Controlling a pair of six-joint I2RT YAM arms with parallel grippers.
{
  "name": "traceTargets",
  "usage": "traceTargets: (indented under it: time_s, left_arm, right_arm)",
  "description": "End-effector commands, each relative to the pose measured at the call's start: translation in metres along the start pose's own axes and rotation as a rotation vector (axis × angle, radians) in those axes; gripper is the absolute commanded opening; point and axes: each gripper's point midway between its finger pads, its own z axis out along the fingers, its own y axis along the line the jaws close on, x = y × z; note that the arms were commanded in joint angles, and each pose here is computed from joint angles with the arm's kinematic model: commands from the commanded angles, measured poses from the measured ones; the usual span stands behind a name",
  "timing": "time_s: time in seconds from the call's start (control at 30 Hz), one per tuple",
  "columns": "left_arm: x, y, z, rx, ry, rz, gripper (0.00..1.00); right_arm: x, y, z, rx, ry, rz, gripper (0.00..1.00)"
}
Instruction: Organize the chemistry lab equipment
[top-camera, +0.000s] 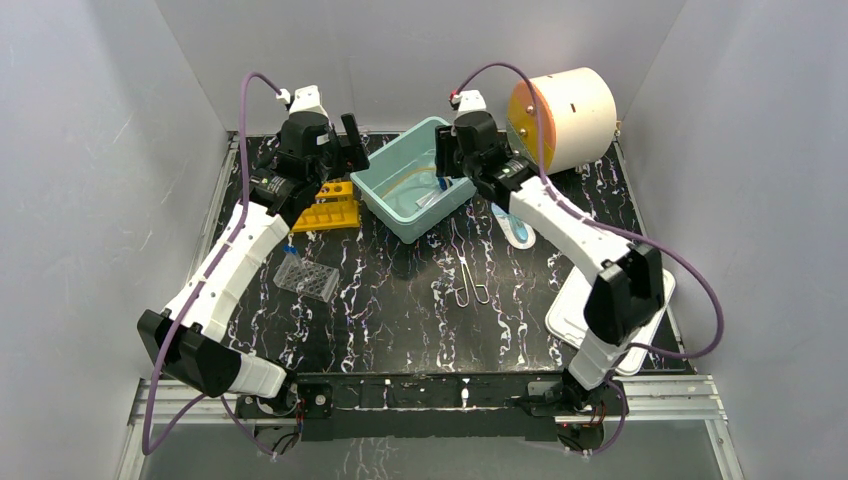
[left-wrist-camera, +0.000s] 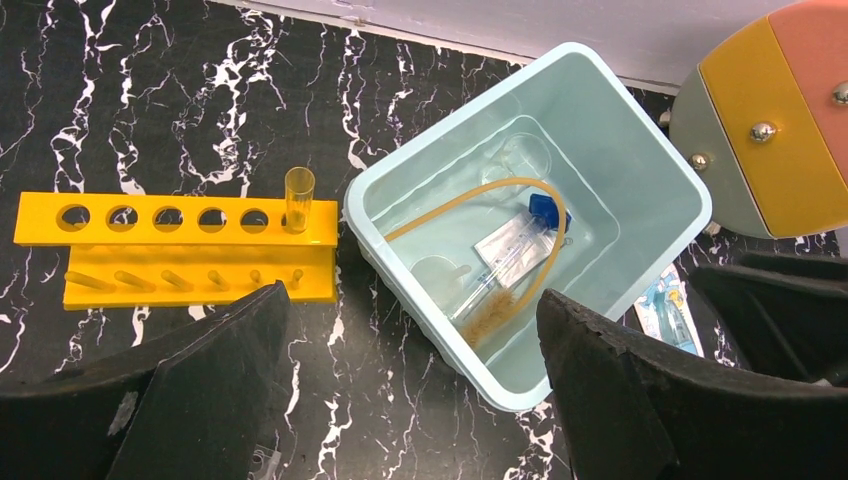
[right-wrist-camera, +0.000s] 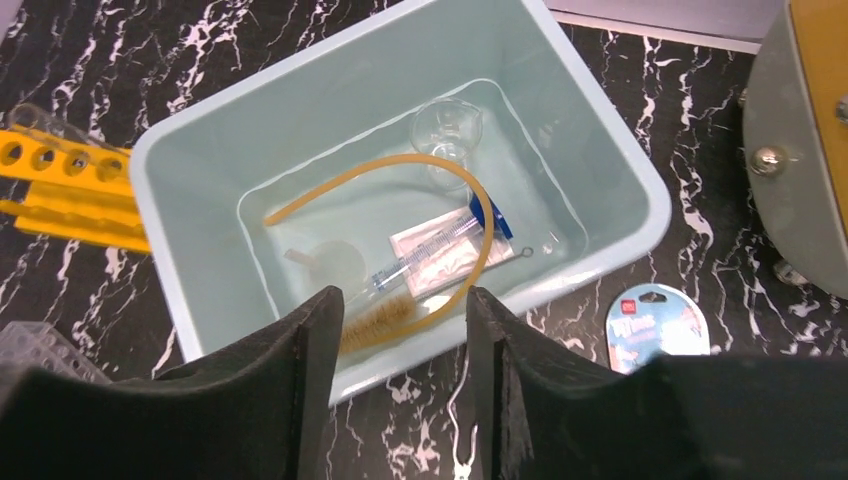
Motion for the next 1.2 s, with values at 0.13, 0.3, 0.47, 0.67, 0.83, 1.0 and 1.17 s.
traceTargets:
  time_s: [0.13,0.3,0.47,0.67,0.83,1.0,1.17]
  left_arm:
    - [-0.006,-0.003,-0.013,0.037,-0.025,-0.02,0.93]
    - [-0.001,-0.006,-0.012,0.051,-0.011,-0.035,0.93]
    - [0.002,-0.006,-0.014,0.058,-0.005,-0.045,0.93]
    - [0.004,-0.007,-0.015,0.065,0.001,-0.051,0.93]
    - [0.003,-0.008,-0.017,0.071,-0.002,-0.048,0.94]
    - [0.002,-0.007,-0.016,0.064,-0.006,-0.049,0.94]
    - [0.005,-0.01,-0.013,0.074,0.005,-0.056,0.94]
  right_arm:
    - [0.026,-0.016,-0.066,-0.031,0.022,0.012,0.65]
    - [0.091,-0.025,-0.078,-0.031,0.131,0.091,0.67]
    - [0.151,-0.033,-0.075,0.024,0.257,0.148,0.68]
    - [0.19,-0.034,-0.052,0.069,0.339,0.165,0.7]
    - [0.213,-0.035,-0.039,0.109,0.404,0.157,0.68]
    - [0.238,-0.032,-0.041,0.109,0.485,0.165,0.6]
    - [0.256,-0.031,-0.041,0.138,0.541,0.175,0.57]
